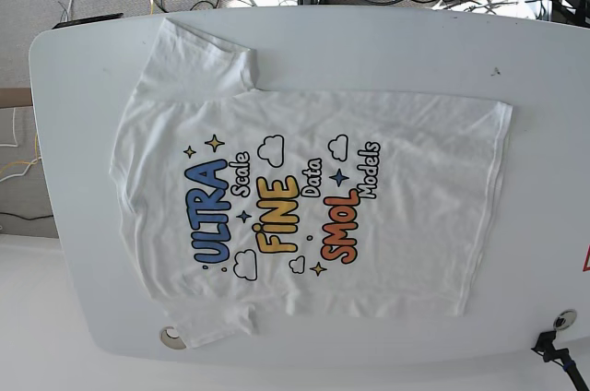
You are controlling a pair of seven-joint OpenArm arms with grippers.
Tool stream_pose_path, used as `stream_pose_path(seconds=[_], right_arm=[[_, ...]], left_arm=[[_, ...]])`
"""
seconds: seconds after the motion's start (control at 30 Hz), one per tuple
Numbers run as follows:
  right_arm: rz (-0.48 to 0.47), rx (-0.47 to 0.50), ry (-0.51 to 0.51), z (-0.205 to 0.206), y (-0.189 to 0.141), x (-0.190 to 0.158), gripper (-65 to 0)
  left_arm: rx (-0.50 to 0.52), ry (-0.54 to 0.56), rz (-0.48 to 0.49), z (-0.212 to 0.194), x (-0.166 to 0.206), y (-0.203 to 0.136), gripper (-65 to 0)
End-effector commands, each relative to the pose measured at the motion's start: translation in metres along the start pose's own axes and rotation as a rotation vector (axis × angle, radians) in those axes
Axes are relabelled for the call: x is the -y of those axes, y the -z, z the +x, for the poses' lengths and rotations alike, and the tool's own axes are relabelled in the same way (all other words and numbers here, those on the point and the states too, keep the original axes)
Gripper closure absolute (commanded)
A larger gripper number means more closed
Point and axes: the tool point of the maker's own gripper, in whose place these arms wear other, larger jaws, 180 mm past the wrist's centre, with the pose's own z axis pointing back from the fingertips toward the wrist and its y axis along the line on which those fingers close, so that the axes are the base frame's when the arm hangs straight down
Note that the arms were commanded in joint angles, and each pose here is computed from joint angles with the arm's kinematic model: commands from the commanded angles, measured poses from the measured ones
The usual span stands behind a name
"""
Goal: Fold the T-shirt properly
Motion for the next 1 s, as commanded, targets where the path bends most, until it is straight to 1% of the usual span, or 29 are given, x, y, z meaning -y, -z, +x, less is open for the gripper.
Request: stream_pose_path(seconds=[0.0, 0.37, 0.73, 0.97], right_arm=[[0.011, 0.0, -0.007, 0.001, 0.0, -0.001, -1.1], [0.002, -0.003, -0.01, -0.001, 0.0, 0.004, -1.0], [0.0, -0.007, -0.005, -0.005, 0.0, 0.006, -0.8], [-0.003, 0.002, -0.011, -0.009, 0.0, 0.007, -0.7]], left_arm=[[-0.007, 0.004, 0.012, -0.006, -0.008, 0.0, 0.0], [-0.027, 0.01, 0.029, -0.013, -0.017, 0.0, 0.0], [-0.013, 0.013, 0.031, -0.01, -0.021, -0.001, 0.0], [-0.006, 0.011, 0.037, -0.015, -0.025, -0.001, 0.0]])
